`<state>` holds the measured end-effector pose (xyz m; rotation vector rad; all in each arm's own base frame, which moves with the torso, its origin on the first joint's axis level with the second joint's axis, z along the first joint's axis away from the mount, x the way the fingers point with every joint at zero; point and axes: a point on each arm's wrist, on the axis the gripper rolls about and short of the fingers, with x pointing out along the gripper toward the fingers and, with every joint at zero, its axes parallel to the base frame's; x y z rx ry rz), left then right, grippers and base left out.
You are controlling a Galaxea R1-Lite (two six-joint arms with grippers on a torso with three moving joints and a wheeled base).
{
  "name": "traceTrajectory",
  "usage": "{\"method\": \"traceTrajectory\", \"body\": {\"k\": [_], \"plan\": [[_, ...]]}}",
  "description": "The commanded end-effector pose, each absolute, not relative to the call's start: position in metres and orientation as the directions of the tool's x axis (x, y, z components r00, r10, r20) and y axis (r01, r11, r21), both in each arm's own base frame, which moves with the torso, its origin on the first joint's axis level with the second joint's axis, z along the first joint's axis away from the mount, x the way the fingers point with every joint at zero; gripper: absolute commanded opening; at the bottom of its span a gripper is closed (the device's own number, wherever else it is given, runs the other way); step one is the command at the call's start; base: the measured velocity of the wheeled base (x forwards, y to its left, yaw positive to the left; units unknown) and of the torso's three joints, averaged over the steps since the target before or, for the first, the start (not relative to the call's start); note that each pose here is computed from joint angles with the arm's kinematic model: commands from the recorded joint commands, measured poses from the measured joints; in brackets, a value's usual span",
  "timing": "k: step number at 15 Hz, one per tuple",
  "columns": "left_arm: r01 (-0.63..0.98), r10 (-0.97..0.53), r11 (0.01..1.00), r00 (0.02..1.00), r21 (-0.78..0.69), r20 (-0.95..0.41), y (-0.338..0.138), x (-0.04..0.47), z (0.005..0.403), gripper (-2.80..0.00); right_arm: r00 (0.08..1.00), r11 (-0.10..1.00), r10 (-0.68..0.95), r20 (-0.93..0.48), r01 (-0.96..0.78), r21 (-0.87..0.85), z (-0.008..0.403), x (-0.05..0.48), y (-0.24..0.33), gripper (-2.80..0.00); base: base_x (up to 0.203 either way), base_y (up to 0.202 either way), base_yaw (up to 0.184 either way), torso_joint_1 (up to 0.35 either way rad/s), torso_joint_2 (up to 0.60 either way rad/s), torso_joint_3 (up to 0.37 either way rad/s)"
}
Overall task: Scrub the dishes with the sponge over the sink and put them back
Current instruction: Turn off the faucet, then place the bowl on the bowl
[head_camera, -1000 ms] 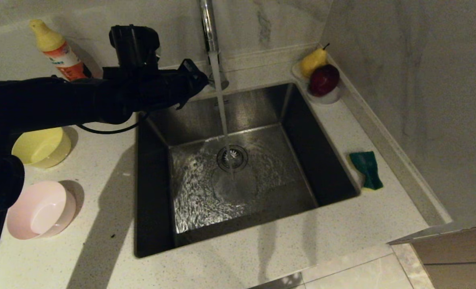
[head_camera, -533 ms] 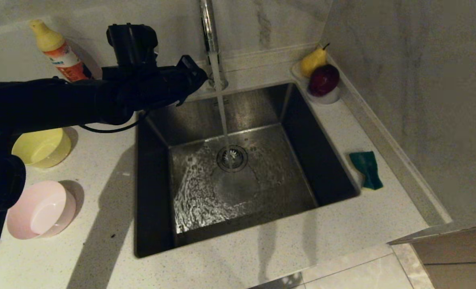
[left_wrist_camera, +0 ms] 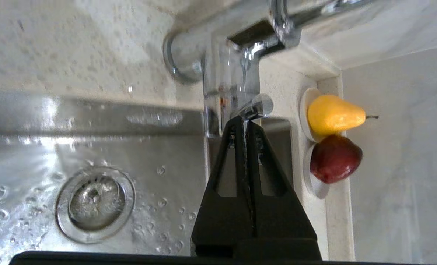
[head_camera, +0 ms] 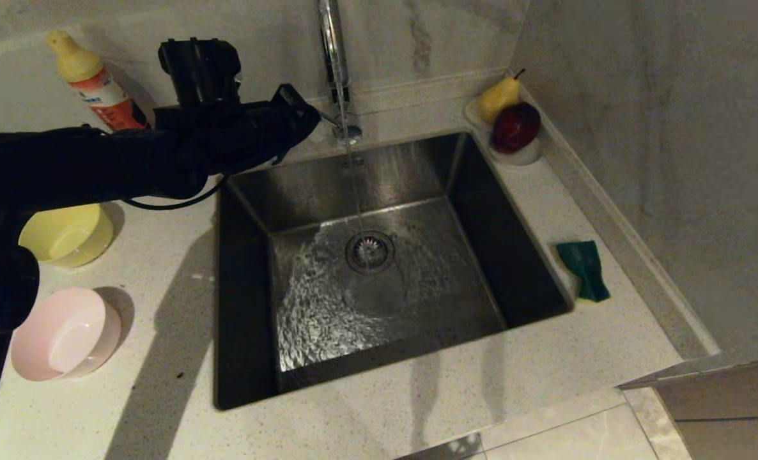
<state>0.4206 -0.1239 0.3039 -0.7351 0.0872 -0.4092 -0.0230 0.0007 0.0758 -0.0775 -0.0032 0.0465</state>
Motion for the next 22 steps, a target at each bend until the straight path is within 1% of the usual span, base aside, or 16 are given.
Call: {"method": "traceTrajectory", "body": {"k": [1, 6, 9, 12, 13, 16, 17, 18, 20, 22], "plan": [[0.329, -0.379, 0.668, 0.922, -0.667, 0.075, -0.117, 0.424, 0.304, -2.80, 0.999, 0.996, 0.048, 0.003, -0.047, -0.078, 0.076, -0.023, 0.001, -2.80, 0.000, 0.000, 0.000, 0.000, 0.00, 0.000], [0.332, -0.375, 0.670, 0.923, -0.663, 0.084, -0.114, 0.422, 0.307, -2.80, 0.999, 0.996, 0.048, 0.003, -0.047, -0.078, 0.076, -0.023, 0.001, -2.80, 0.000, 0.000, 0.000, 0.000, 0.00, 0.000], [0.327, -0.378, 0.668, 0.923, -0.668, 0.073, -0.112, 0.412, 0.316, -2.80, 0.999, 0.996, 0.048, 0.003, -0.047, -0.081, 0.076, -0.023, 0.001, -2.80, 0.000, 0.000, 0.000, 0.000, 0.00, 0.000], [0.344, -0.382, 0.658, 0.919, -0.670, 0.096, -0.101, 0.370, 0.347, -2.80, 0.999, 0.996, 0.048, 0.003, -0.047, -0.081, 0.076, -0.023, 0.001, -2.80, 0.000, 0.000, 0.000, 0.000, 0.00, 0.000], [0.334, -0.381, 0.662, 0.921, -0.671, 0.083, -0.098, 0.357, 0.349, -2.80, 0.999, 0.996, 0.048, 0.003, -0.047, -0.078, 0.076, -0.023, 0.001, -2.80, 0.000, 0.000, 0.000, 0.000, 0.00, 0.000], [0.321, -0.374, 0.708, 0.926, -0.629, 0.052, -0.081, 0.293, 0.375, -2.80, 0.999, 0.996, 0.048, 0.003, -0.047, -0.078, 0.076, -0.023, 0.001, -2.80, 0.000, 0.000, 0.000, 0.000, 0.00, 0.000], [0.306, -0.350, 0.730, 0.935, -0.611, 0.050, -0.074, 0.271, 0.383, -2.80, 0.999, 0.996, 0.048, 0.003, -0.047, -0.078, 0.076, -0.023, 0.001, -2.80, 0.000, 0.000, 0.000, 0.000, 0.00, 0.000], [0.264, -0.289, 0.774, 0.956, -0.576, 0.050, -0.067, 0.249, 0.389, -2.80, 0.999, 0.996, 0.048, 0.003, -0.047, -0.080, 0.076, -0.023, 0.001, -2.80, 0.000, 0.000, 0.000, 0.000, 0.00, 0.000], [0.143, -0.138, 0.884, 0.989, -0.445, 0.043, -0.051, 0.204, 0.393, -2.80, 0.999, 0.996, 0.048, 0.003, -0.047, -0.081, 0.076, -0.023, 0.001, -2.80, 0.000, 0.000, 0.000, 0.000, 0.00, 0.000], [-0.037, 0.052, 0.954, 0.998, -0.298, 0.042, -0.035, 0.159, 0.390, -2.80, 0.999, 0.996, 0.048, 0.003, -0.047, -0.078, 0.076, -0.023, 0.001, -2.80, 0.000, 0.000, 0.000, 0.000, 0.00, 0.000]]}}
